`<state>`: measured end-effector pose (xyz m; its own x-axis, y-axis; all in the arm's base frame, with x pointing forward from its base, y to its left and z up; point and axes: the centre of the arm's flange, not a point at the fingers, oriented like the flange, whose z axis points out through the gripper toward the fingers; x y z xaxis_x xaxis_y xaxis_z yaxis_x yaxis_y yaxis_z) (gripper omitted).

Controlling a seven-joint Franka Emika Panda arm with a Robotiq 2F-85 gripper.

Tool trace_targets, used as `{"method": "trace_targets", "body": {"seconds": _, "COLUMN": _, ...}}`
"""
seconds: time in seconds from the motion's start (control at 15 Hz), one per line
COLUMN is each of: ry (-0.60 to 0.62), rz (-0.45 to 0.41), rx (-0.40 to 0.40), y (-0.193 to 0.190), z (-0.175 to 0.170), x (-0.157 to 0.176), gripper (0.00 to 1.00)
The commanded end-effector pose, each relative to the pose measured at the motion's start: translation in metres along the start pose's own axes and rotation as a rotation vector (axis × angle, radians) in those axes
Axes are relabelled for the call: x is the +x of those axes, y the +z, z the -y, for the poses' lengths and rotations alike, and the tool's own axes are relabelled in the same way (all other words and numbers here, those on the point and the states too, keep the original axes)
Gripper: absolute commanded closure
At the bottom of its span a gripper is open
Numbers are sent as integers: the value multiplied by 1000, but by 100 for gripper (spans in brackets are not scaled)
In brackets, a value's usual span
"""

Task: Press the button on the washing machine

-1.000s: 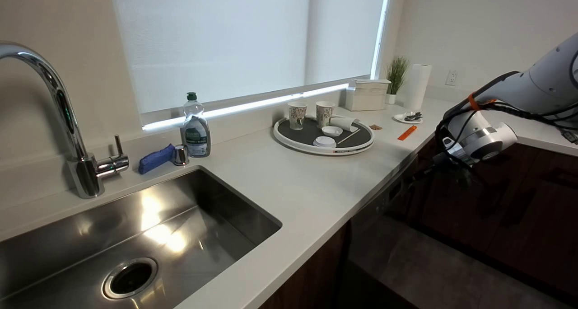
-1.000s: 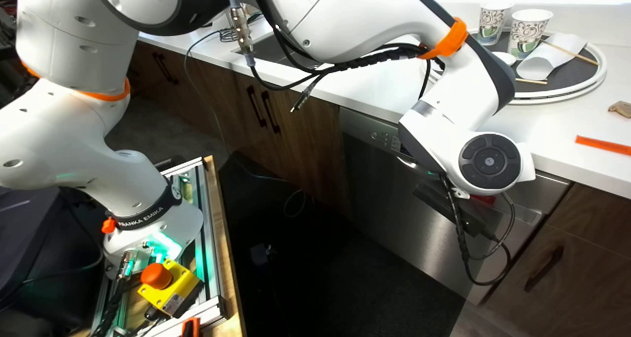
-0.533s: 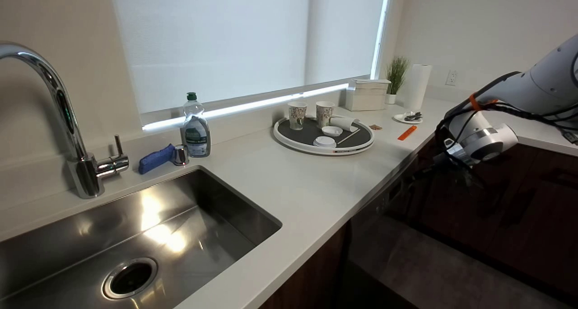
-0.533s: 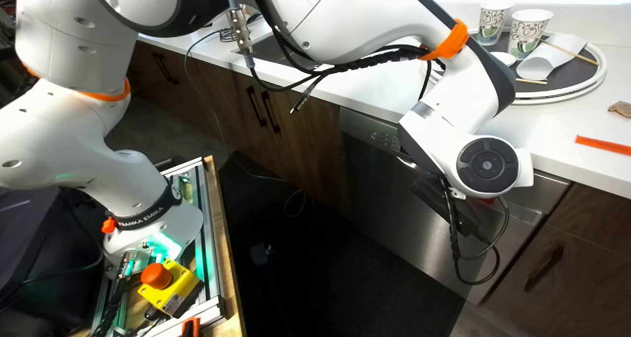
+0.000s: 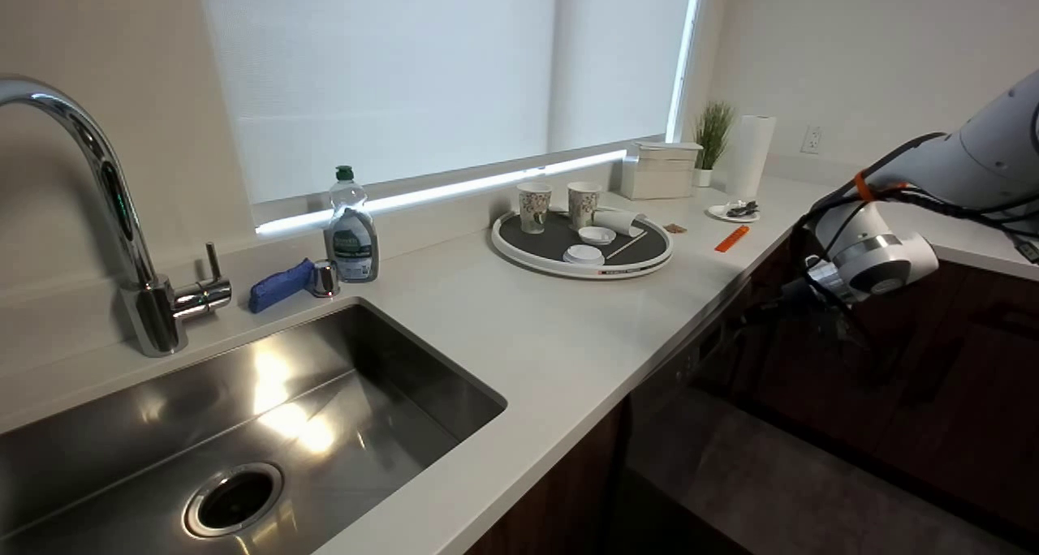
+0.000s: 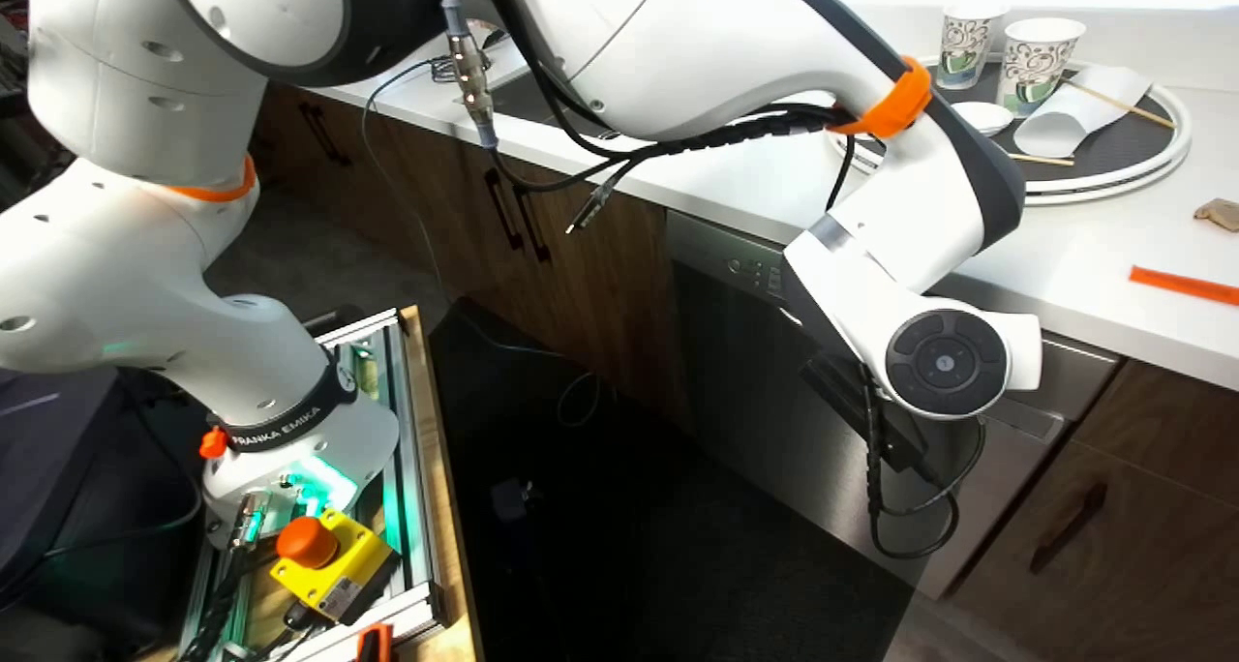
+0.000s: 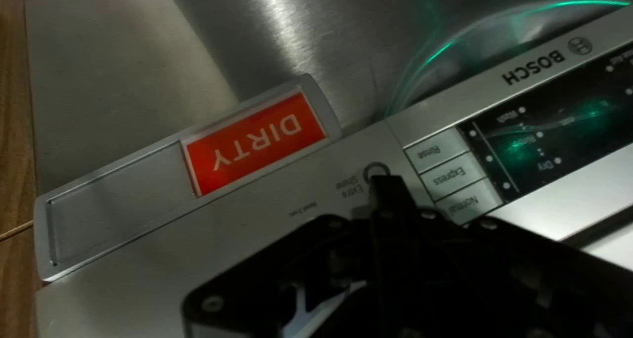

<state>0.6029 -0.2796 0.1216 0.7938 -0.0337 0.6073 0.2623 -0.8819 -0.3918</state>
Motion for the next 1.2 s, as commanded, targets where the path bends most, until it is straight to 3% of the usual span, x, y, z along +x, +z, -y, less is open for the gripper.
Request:
{"method": "trace_targets", "body": {"seconds": 0.0, "ry": 16, "rz": -75, "rx": 43, "y": 9, "z": 4, "x": 25, "gripper": 100}}
{"method": "trace_targets", "body": {"seconds": 0.53, "ry": 22, "rz": -66, "rx": 39, "y": 11, "z": 2, "x": 23, "gripper": 100}}
{"method": "trace_targets", "body": {"seconds": 1.13, "ry": -19, "rz": 64, "rx": -31, "y": 1, "z": 1, "x": 14, "gripper": 100}}
